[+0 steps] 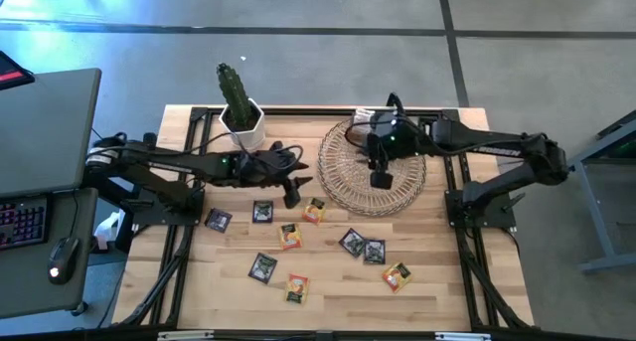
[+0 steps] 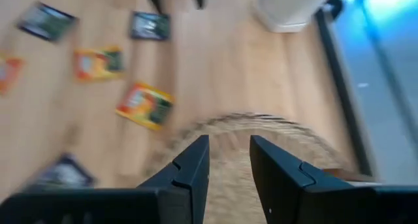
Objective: Pick & Place Tea
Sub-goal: Put the blue tea bag into the middle section of the wooden organizer
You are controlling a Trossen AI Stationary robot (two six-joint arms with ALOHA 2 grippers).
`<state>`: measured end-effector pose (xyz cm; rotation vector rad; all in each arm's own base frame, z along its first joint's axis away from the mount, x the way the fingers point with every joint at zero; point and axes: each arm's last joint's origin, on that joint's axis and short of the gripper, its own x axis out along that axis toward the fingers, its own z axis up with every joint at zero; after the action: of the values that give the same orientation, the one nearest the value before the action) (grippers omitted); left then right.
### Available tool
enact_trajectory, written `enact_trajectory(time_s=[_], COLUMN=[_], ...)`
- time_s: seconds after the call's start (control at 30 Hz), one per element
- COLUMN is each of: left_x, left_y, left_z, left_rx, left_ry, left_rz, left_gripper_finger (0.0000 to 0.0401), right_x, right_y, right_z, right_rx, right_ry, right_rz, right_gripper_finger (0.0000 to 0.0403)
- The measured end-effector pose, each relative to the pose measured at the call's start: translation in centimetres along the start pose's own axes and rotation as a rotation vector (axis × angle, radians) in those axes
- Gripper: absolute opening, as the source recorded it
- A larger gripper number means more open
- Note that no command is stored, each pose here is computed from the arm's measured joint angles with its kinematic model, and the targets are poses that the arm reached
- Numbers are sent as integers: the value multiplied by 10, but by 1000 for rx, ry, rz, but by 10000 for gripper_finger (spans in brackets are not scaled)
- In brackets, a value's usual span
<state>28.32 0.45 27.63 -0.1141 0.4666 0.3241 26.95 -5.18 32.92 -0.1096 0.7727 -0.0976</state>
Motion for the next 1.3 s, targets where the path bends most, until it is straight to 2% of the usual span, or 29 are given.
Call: enact_trajectory(time_s=[0.13,0.33,0.47,0.57,0.7,0.9,1.3], left_x=[-6,-7,-13,-17,-16,-14,-12], left_y=[2,3,6,8,11,10,7], left_z=[-3,-8,-9,-7,-14,-15,-16], left_rx=[-7,-53,-52,-46,-14,-4,-14], left_ry=[42,99,116,101,155,165,181], left_rz=[-15,-1,26,70,126,121,42], left_gripper_finger=[169,169,169,169,169,169,169], right_x=[6,31,55,72,92,106,106], right_y=[17,53,81,100,118,128,130], right_z=[1,-3,-10,-16,-25,-27,-25], right_rx=[48,-25,-17,-54,-132,-170,-118], right_ry=[16,137,246,310,374,362,345], right_rz=[93,191,265,279,277,239,238], right_gripper_finger=[108,108,108,108,108,108,108])
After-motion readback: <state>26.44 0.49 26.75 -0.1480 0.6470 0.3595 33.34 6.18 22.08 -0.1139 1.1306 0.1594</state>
